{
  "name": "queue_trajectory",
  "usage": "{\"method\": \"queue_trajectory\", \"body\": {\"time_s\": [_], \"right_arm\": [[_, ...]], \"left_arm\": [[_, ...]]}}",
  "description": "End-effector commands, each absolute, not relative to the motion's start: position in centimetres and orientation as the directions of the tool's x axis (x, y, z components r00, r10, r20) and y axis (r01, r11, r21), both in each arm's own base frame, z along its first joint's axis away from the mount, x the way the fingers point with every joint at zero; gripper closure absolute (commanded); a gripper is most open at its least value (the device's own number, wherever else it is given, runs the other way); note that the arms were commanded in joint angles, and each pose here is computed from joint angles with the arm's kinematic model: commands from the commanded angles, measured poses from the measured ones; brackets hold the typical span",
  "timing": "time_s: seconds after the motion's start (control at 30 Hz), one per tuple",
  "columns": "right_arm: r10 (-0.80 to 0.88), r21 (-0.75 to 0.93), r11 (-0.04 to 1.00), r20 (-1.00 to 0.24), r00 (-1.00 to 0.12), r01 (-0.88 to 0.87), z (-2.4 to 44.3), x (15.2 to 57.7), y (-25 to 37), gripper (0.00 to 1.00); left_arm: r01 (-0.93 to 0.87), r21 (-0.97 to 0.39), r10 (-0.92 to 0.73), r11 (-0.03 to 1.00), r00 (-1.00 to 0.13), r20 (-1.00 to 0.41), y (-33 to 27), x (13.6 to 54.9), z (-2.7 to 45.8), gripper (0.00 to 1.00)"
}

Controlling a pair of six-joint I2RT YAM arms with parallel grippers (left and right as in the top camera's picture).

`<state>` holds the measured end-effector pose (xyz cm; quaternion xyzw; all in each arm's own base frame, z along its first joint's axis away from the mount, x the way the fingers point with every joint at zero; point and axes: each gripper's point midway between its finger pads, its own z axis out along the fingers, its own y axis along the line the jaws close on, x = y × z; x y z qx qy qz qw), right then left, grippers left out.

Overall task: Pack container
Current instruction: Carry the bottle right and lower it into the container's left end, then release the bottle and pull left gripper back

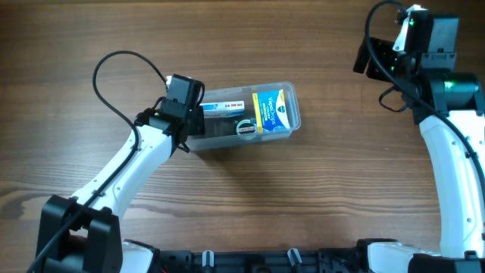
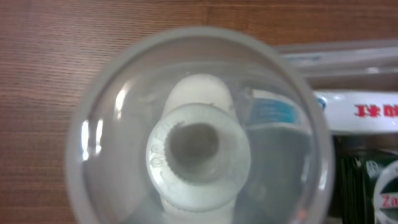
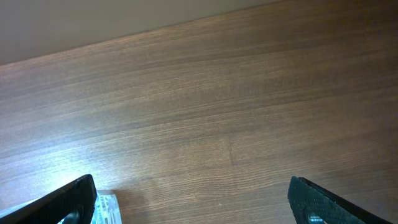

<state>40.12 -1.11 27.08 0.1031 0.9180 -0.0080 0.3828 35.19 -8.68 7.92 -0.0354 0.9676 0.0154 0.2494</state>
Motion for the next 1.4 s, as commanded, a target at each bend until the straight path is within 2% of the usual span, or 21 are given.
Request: {"method": "queue_trajectory", "body": {"time_s": [0.0,0.07,0.13,0.3,0.53,0.8,0.9,1.03,1.1,1.17,1.37], "right_arm": [[0.194,0.060,0.975,-0.701,-0.686,0.214,26.7,40.4,-1.3,0.00],[0.194,0.060,0.975,-0.701,-0.686,0.214,26.7,40.4,-1.3,0.00],[0.194,0.060,0.975,-0.701,-0.686,0.214,26.7,40.4,-1.3,0.00],[0.194,0.060,0.975,-0.701,-0.686,0.214,26.7,40.4,-1.3,0.00],[0.194,0.060,0.975,-0.701,-0.686,0.214,26.7,40.4,-1.3,0.00],[0.194,0.060,0.975,-0.701,-0.686,0.214,26.7,40.4,-1.3,0.00],[0.194,0.060,0.975,-0.701,-0.686,0.214,26.7,40.4,-1.3,0.00],[0.194,0.060,0.975,-0.701,-0.686,0.214,26.7,40.4,-1.3,0.00],[0.194,0.060,0.975,-0.701,-0.686,0.215,26.7,40.4,-1.3,0.00],[0.194,0.060,0.975,-0.701,-0.686,0.214,26.7,40.4,-1.3,0.00],[0.194,0.060,0.975,-0.701,-0.686,0.214,26.7,40.4,-1.3,0.00]], "left_arm": [[-0.148,0.013,-0.120,0.989,-0.843,-0.524,-8.1,36.0,8.7,0.79],[-0.148,0.011,-0.120,0.989,-0.842,-0.526,-8.1,36.0,8.8,0.65],[-0.148,0.011,-0.120,0.989,-0.842,-0.526,-8.1,36.0,8.8,0.59],[-0.148,0.008,-0.121,0.989,-0.838,-0.532,-8.2,36.2,8.8,0.55],[-0.145,-0.013,-0.126,0.989,-0.812,-0.569,-8.5,37.1,9.8,0.54],[-0.135,-0.098,-0.165,0.986,-0.705,-0.690,-8.7,37.5,18.1,0.43],[-0.129,-0.124,-0.178,0.984,-0.666,-0.725,-8.1,35.9,21.5,0.36],[-0.128,-0.150,-0.197,0.980,-0.622,-0.758,-6.8,33.0,24.8,0.17],[-0.133,-0.164,-0.211,0.977,-0.592,-0.778,-5.9,31.3,26.5,0.11],[-0.134,-0.184,-0.227,0.974,-0.558,-0.798,-4.7,28.5,28.3,0.01],[-0.124,-0.206,-0.240,0.971,-0.520,-0.819,-2.6,22.0,30.1,0.00]]}}
